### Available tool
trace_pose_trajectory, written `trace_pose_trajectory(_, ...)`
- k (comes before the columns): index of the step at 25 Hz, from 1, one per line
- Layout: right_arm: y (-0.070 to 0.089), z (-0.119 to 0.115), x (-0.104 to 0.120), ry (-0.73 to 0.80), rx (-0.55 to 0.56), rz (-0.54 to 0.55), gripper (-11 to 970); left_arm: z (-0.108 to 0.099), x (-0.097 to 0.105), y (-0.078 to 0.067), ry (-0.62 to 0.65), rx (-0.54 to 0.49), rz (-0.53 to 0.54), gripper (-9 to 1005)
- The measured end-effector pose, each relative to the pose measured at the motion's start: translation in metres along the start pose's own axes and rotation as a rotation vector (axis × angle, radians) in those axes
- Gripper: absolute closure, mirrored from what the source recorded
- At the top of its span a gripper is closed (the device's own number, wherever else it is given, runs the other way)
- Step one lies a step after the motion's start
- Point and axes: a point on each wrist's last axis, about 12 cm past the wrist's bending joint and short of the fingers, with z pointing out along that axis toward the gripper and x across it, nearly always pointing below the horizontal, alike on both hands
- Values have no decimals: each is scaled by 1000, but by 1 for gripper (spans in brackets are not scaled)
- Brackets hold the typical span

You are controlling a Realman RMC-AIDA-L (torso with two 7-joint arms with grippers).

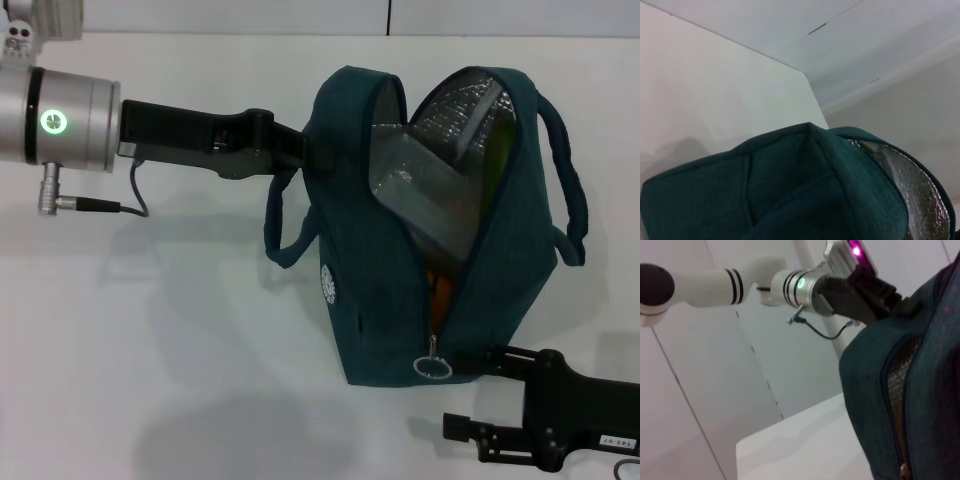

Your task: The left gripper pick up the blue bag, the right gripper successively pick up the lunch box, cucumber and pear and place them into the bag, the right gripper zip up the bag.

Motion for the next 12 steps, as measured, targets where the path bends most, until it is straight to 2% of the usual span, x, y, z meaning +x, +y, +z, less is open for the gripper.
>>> trace_pose_trajectory(12, -3, 8, -2, 14, -5, -6, 224, 0, 1, 0, 2, 2, 1, 944)
